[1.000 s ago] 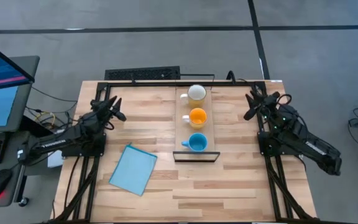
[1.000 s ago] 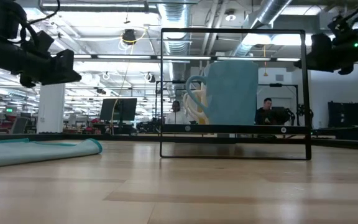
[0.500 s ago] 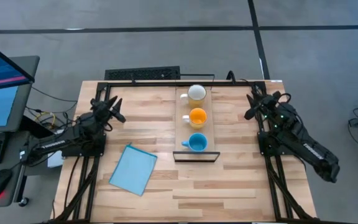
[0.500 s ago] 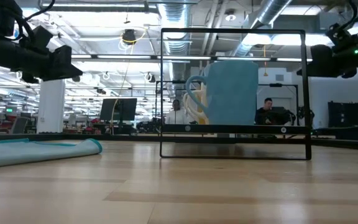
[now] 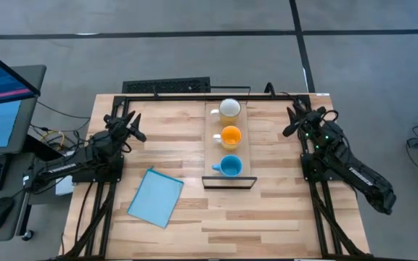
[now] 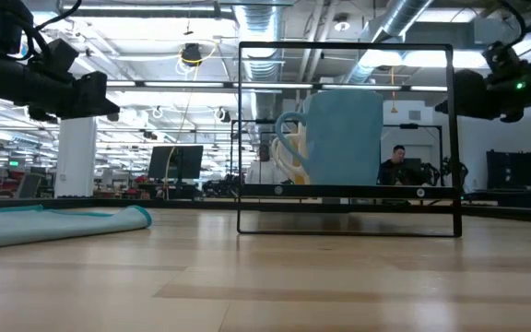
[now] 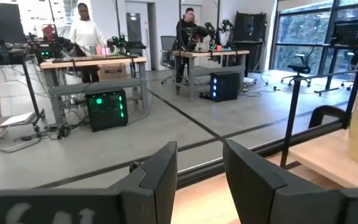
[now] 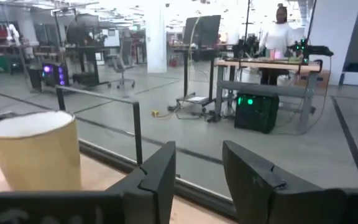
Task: Stack small to large cups/mugs on shelf
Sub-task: Return to Home Position
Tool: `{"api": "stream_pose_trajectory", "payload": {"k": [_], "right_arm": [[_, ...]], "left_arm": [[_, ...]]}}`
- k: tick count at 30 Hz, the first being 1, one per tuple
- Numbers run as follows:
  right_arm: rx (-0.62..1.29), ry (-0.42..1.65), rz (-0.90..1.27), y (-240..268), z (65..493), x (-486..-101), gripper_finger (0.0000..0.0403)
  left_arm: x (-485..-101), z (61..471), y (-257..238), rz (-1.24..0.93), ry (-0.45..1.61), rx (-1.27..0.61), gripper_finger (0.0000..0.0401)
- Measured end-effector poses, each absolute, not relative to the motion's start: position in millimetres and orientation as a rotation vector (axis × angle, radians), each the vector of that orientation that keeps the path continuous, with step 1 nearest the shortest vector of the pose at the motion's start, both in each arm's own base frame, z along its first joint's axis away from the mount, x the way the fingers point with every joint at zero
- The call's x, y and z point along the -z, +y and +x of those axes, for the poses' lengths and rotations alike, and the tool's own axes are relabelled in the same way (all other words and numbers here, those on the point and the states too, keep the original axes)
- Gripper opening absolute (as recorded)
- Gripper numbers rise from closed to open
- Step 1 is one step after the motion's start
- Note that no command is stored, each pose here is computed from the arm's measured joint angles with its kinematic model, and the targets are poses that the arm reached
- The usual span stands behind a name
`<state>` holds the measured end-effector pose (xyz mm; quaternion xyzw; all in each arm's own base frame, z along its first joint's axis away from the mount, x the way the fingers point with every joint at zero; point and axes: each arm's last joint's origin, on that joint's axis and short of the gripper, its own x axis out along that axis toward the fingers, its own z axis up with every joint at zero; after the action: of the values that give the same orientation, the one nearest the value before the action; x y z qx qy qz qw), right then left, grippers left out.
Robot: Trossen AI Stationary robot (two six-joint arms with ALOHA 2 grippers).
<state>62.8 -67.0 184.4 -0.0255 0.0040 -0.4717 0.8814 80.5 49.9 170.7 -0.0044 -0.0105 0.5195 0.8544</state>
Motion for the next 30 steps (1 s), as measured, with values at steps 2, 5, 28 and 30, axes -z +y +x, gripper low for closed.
{"api": "stream_pose_trajectory", "payload": {"k": [2, 5, 28, 30], "right_arm": [[0.982, -0.007, -0.055, -68.0, 63.9, -180.9, 0.0154], [0.983, -0.074, -0.048, -69.8, 65.8, -175.9, 0.0154], [1.025, -0.144, -0.088, -72.4, 62.4, -181.0, 0.0155], [1.026, -0.157, -0.102, -72.1, 62.2, -182.6, 0.0156]], "left_arm": [[-170.7, 80.5, 49.9, -0.012, -0.024, -1.091, 0.0121], [-170.7, 80.6, 49.9, -0.013, -0.024, -1.09, 0.0121], [-170.7, 80.7, 49.8, 0.026, -0.001, -1.085, 0.0121], [-170.7, 80.8, 49.7, 0.032, 0.003, -1.08, 0.0121]]}}
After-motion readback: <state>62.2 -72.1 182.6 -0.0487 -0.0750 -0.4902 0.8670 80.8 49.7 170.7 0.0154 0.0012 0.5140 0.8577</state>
